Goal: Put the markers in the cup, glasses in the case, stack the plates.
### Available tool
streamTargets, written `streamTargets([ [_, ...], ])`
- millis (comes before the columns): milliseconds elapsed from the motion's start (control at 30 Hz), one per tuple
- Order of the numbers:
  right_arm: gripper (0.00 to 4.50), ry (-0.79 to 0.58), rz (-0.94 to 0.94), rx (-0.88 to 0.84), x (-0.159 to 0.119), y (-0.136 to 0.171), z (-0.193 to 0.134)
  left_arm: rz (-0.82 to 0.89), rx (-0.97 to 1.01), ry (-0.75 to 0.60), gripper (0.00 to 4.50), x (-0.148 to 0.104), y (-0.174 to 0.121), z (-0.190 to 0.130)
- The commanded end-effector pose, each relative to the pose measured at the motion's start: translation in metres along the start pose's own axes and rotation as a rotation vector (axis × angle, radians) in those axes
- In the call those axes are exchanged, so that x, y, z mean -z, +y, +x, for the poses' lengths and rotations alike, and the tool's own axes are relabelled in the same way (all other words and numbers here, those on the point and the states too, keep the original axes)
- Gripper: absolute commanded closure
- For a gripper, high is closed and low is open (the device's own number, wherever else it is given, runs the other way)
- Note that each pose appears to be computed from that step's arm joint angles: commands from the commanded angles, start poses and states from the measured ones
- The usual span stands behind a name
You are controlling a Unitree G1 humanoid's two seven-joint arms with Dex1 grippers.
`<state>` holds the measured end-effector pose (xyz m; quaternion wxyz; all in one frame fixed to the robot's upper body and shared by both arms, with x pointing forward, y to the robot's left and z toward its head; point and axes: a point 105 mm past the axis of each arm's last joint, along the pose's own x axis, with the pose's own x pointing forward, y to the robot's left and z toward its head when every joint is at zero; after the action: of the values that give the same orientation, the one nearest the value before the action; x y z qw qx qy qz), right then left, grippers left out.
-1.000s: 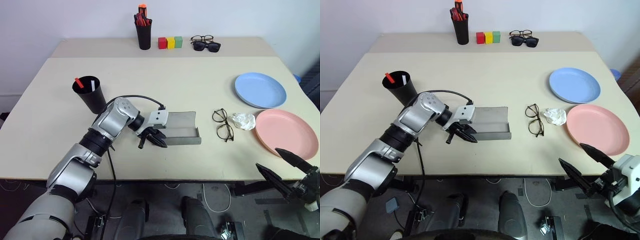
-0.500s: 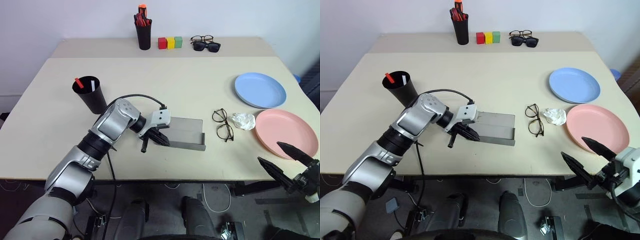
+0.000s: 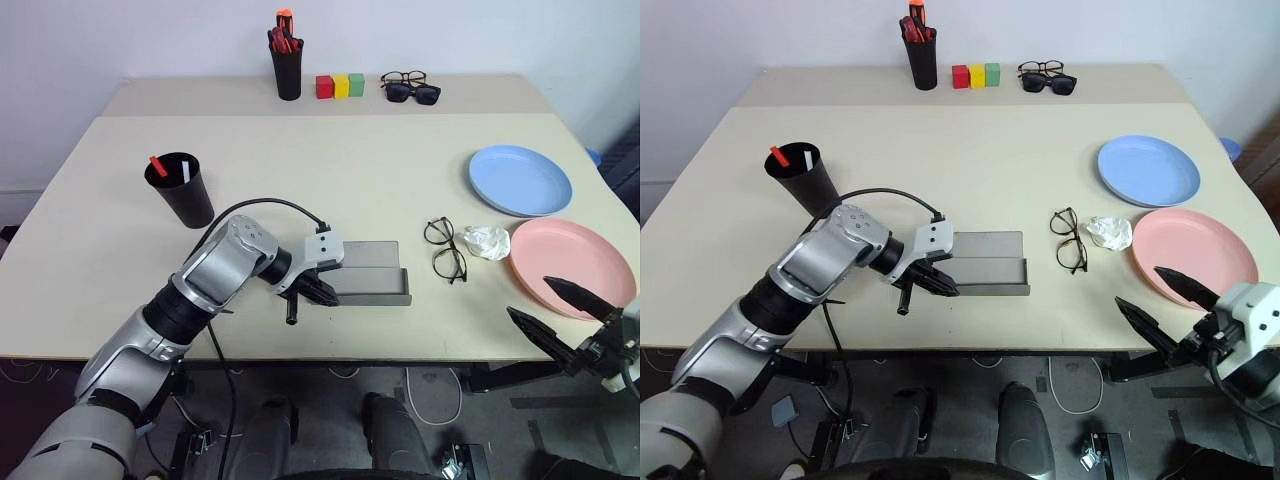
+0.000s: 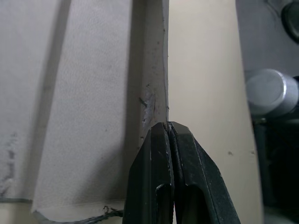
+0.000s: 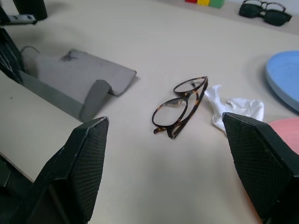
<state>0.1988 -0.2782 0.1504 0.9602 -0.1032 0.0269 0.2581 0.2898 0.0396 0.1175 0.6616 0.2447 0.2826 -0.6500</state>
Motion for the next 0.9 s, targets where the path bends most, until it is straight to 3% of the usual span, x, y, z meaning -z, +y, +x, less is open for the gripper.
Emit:
streamTargets([
  [33, 0.53, 0.011, 0.009, 0.004, 0.001, -0.004, 0.007, 0.003, -0.004, -0.018, 4.48, -0.003, -0.005, -0.003],
  [133, 0.53, 0.011, 0.027, 0.000, -0.001, -0.008, 0.013, 0.012, -0.005, -0.025, 4.48, -0.003, -0.007, -0.002],
  [233, 0.53, 0.010, 0.035, -0.011, -0.003, -0.012, 0.020, 0.033, 0.002, -0.035, 3.65, -0.005, -0.009, -0.004],
  [433, 0.53, 0.009, 0.027, -0.024, -0.005, -0.021, 0.032, 0.054, -0.026, -0.089, 0.69, -0.013, -0.005, -0.008],
  [667, 0.53, 0.049, 0.098, -0.062, -0.001, -0.033, 0.054, 0.202, -0.058, -0.356, 0.69, -0.041, -0.009, -0.038],
  [800, 0.53, 0.074, 0.162, -0.090, 0.002, -0.044, 0.072, 0.314, -0.260, -0.611, 0.69, -0.061, 0.003, -0.062],
  [900, 0.53, 0.091, 0.200, -0.141, 0.004, -0.048, 0.086, 0.327, -0.155, -0.621, 0.69, -0.061, -0.010, -0.065],
])
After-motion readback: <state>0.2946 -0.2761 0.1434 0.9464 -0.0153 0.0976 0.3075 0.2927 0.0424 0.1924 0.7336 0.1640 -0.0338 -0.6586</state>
